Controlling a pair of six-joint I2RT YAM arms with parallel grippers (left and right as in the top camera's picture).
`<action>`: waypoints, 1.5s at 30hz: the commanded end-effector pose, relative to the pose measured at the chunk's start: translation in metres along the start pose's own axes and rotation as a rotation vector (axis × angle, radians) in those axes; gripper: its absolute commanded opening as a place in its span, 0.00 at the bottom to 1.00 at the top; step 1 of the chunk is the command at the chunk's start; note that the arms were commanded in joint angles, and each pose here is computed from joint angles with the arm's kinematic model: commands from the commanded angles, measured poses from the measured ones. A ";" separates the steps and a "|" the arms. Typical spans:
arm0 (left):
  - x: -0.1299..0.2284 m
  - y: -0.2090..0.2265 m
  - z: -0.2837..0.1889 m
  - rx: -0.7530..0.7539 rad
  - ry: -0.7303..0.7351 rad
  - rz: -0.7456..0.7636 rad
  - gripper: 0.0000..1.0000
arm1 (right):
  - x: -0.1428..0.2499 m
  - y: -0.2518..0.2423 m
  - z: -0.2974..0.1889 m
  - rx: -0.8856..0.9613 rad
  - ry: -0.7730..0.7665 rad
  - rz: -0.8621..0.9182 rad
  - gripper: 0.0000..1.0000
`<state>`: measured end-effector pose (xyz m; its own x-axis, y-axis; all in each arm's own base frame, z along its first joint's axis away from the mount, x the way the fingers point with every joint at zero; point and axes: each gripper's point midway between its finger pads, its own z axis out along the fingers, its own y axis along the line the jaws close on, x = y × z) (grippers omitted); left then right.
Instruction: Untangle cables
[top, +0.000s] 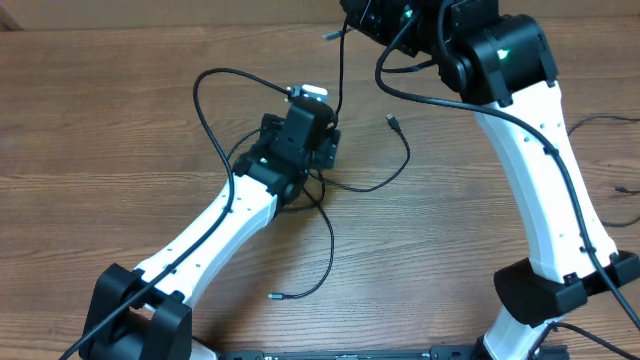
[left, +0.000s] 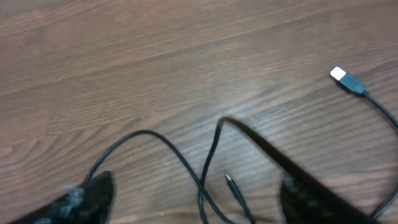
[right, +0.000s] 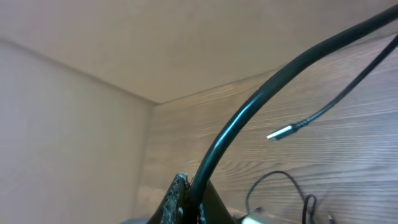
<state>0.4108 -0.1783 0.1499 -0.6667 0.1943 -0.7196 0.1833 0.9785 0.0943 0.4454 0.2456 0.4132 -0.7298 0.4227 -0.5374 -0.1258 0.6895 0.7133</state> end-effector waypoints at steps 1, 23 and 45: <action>0.018 -0.008 0.021 0.059 0.062 -0.002 0.69 | -0.012 0.046 -0.060 -0.137 -0.070 -0.053 0.04; -0.007 -0.009 -0.025 0.132 -0.005 -0.041 0.04 | -0.094 -0.089 -0.127 0.325 -0.360 0.030 0.04; -0.017 -0.006 -0.079 0.210 -0.050 -0.011 0.08 | -0.190 -0.289 -0.358 0.818 -0.899 0.328 0.04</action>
<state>0.3700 -0.1742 0.2128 -0.6398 0.1558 -0.7526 0.2707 0.9622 -0.0310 0.3937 -0.2277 0.4586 0.0591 0.6967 -0.7150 0.6473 0.5185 0.5587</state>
